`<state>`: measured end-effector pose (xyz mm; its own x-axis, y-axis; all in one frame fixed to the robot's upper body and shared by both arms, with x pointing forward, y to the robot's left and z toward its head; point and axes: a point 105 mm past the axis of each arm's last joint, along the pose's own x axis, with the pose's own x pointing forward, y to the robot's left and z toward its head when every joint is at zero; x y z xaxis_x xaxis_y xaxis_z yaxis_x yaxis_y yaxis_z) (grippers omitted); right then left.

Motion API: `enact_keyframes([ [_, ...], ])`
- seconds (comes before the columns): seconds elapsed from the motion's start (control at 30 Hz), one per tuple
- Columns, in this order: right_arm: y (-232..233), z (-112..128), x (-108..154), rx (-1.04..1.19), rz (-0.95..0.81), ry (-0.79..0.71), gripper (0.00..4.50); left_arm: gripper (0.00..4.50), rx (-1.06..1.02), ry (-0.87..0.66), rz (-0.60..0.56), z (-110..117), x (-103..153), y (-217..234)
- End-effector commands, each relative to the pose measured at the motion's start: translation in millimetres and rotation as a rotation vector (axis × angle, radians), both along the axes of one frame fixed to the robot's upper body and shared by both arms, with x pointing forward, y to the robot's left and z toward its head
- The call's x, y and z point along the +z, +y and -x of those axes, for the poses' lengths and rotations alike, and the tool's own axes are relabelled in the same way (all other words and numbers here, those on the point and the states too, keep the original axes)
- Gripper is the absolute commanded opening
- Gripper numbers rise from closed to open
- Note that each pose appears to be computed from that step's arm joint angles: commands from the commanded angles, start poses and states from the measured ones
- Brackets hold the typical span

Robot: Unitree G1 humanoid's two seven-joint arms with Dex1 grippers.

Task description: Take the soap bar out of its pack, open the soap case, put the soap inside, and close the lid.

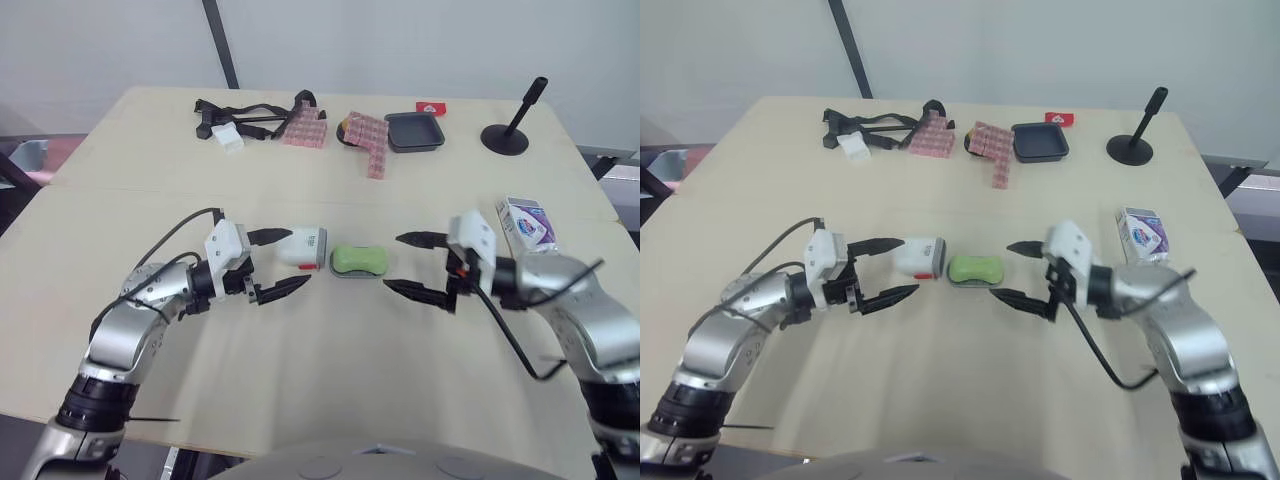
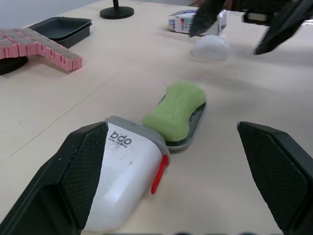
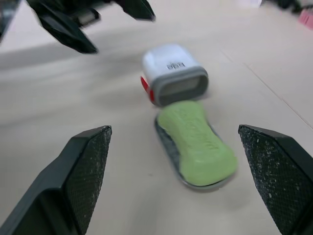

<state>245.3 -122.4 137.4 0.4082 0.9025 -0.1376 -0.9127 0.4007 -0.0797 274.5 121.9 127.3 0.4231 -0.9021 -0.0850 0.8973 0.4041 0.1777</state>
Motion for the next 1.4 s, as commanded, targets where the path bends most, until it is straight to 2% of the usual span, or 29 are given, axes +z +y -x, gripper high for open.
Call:
enact_keyframes([
  [0.03, -13.5, 15.7, 9.5, -0.015, -0.062, -0.119, 4.46, 4.50, -0.036, -0.043, -0.037, -4.2, 4.6, 3.2],
  [0.2, -43.4, 45.5, -25.1, -0.131, -0.071, -0.081, 4.46, 4.50, -0.069, -0.066, -0.086, -19.2, 6.3, 7.5],
  [0.33, -54.8, 54.4, -39.8, -0.175, -0.055, -0.073, 4.46, 4.50, -0.093, -0.089, -0.115, -27.9, 8.7, 7.6],
  [0.53, -57.0, 57.6, -43.9, -0.200, -0.064, -0.091, 4.46, 4.50, -0.172, -0.126, -0.203, -38.3, 13.0, 10.0],
  [0.8, -50.8, 53.2, -45.6, -0.189, -0.065, -0.110, 4.46, 4.50, -0.325, -0.096, -0.436, -61.9, 9.0, 17.3],
  [1.07, -49.0, 46.7, -44.8, -0.189, -0.052, -0.127, 4.46, 4.50, -0.421, -0.052, -0.473, -66.1, 2.8, 2.8],
  [1.4, -46.3, 48.0, -47.2, -0.199, -0.064, -0.122, 4.46, 4.50, -0.402, -0.050, -0.501, -72.5, -13.0, -3.4],
])
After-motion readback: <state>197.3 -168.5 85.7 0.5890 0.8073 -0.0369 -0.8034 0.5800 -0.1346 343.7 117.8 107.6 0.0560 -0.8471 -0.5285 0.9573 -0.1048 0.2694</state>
